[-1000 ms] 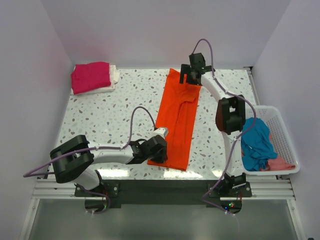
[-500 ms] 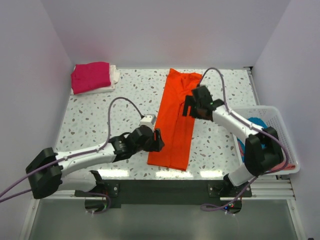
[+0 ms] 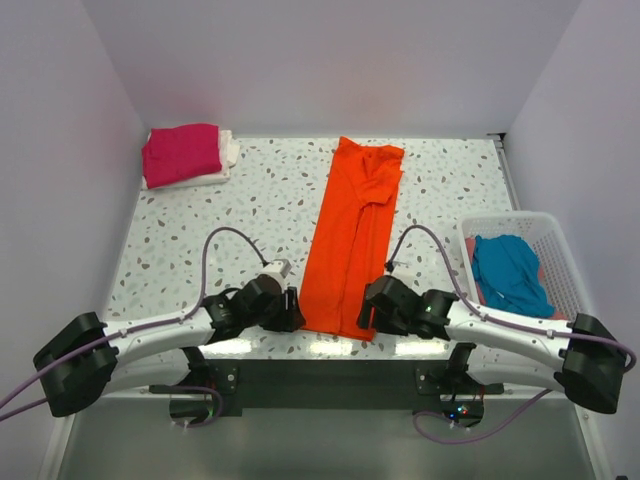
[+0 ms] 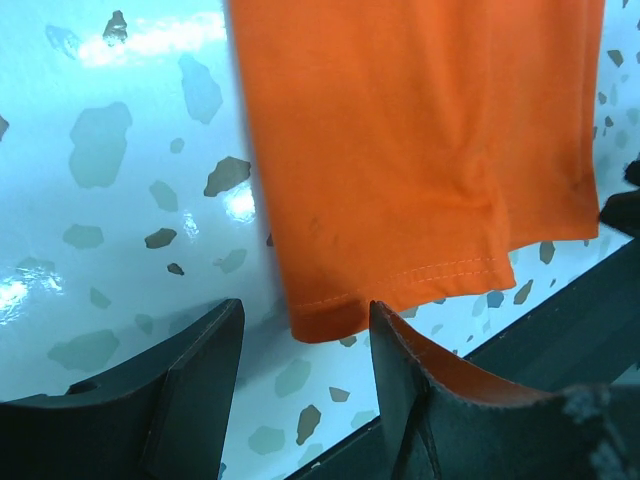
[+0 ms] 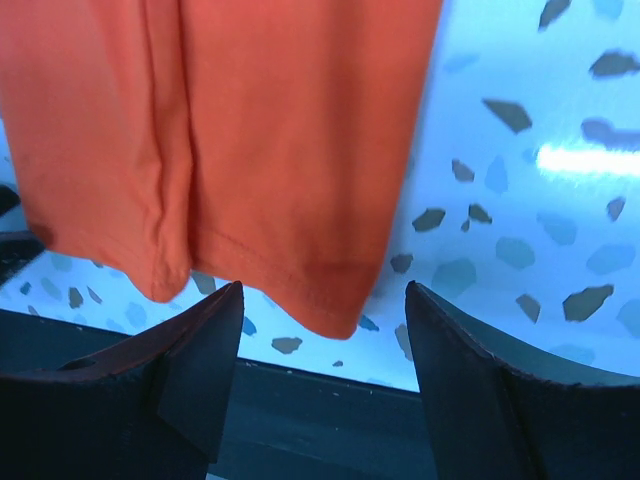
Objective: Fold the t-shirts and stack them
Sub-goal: Fold the tshirt
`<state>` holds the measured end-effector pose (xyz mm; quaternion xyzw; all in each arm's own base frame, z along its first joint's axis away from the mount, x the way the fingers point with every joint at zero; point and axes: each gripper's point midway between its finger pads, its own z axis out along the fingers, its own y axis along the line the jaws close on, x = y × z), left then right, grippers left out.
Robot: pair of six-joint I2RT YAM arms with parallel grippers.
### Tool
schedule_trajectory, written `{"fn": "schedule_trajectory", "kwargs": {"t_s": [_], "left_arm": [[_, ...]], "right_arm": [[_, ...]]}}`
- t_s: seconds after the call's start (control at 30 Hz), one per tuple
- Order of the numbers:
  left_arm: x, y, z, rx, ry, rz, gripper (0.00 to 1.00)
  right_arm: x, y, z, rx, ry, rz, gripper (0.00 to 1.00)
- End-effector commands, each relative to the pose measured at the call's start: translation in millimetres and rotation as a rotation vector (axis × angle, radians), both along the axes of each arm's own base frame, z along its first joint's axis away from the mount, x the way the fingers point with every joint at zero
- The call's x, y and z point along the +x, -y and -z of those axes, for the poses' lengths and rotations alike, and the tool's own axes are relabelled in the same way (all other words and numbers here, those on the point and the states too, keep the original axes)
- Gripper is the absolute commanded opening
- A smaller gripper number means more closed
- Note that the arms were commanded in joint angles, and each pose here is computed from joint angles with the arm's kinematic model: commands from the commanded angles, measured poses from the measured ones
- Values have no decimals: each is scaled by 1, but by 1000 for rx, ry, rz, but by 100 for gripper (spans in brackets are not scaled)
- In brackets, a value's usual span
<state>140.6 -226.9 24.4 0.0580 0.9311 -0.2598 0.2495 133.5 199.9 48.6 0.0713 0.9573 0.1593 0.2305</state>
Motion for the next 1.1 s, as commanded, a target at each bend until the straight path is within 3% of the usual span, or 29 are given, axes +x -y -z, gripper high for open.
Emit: {"fn": "schedule_trajectory", "kwargs": {"t_s": [0.0,0.27,0.47,0.57,0.6,0.77,0.9,0.97,1.07], "left_arm": [[0,17,-16,-102,16,15,58],[-3,15,-4,-50,10,12,57],[-7,10,4,-16,6,9,52],[-9,10,7,2,6,18,49],[-9,10,9,8,5,22,48],[-11,10,12,32,10,36,40],[-13,9,11,47,15,47,16],[-16,9,9,54,18,53,9],[-22,8,7,69,23,65,3]], "right_arm": [[-10,0,10,16,-18,104,69],[-18,-3,23,22,-1,146,67],[-10,2,22,35,43,188,63],[-9,-3,26,51,40,180,52],[-11,-3,28,47,33,176,45],[-13,-8,34,34,16,148,31],[-16,-6,32,20,14,109,10],[-20,-6,31,-1,9,76,1],[-31,-14,30,-28,5,8,0]]}}
